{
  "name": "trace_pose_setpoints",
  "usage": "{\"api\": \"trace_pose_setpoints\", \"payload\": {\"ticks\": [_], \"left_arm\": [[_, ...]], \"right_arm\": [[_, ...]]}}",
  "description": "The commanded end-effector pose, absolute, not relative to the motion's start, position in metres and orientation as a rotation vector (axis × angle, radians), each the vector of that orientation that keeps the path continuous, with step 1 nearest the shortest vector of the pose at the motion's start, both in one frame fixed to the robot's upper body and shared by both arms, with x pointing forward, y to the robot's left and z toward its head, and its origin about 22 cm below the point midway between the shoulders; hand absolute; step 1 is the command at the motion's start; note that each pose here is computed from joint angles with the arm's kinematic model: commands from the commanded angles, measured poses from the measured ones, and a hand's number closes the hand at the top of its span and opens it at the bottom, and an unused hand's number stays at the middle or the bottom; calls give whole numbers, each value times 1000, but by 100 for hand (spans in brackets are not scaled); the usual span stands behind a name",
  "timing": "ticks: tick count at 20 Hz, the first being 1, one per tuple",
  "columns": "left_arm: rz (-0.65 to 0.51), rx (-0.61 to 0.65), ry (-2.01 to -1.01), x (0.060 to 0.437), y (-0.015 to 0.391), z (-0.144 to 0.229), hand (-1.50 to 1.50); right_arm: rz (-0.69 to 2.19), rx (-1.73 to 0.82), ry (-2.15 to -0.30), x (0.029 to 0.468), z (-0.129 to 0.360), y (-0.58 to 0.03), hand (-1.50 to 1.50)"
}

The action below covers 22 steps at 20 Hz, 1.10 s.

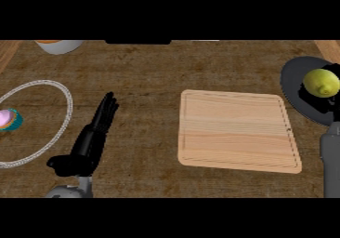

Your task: Pick the lemon from the cutting board and place it in the pan

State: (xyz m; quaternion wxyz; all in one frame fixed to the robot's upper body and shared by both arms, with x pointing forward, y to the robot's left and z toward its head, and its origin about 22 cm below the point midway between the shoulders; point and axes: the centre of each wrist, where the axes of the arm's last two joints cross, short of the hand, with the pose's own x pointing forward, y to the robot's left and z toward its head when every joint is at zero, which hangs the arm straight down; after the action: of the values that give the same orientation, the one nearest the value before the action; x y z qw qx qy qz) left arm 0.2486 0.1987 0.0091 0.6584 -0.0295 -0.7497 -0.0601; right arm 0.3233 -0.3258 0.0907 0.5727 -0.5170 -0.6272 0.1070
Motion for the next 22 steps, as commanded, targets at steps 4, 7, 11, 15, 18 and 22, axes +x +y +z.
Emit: {"api": "trace_pose_setpoints", "payload": {"ticks": [4, 7, 11, 15, 18, 22], "left_arm": [[-130, -83, -1710, 260, 190, 13, 0], [-136, -85, -1721, 237, 208, 11, 0], [-156, -88, -1729, 255, 199, 19, 0], [-178, -92, -1715, 255, 187, 18, 0], [-191, -104, -1720, 247, 185, 18, 0], [-194, -139, -1720, 250, 178, 18, 0]], "right_arm": [[186, -1467, -1452, 341, 61, -387, 150], [40, -1445, -1504, 360, 86, -408, 150], [32, -1433, -1506, 365, 73, -433, 150], [37, -1447, -1508, 358, 72, -459, 150], [94, -1307, -1315, 354, 70, -470, 150], [335, -1178, -1135, 355, 52, -461, -150]]}}
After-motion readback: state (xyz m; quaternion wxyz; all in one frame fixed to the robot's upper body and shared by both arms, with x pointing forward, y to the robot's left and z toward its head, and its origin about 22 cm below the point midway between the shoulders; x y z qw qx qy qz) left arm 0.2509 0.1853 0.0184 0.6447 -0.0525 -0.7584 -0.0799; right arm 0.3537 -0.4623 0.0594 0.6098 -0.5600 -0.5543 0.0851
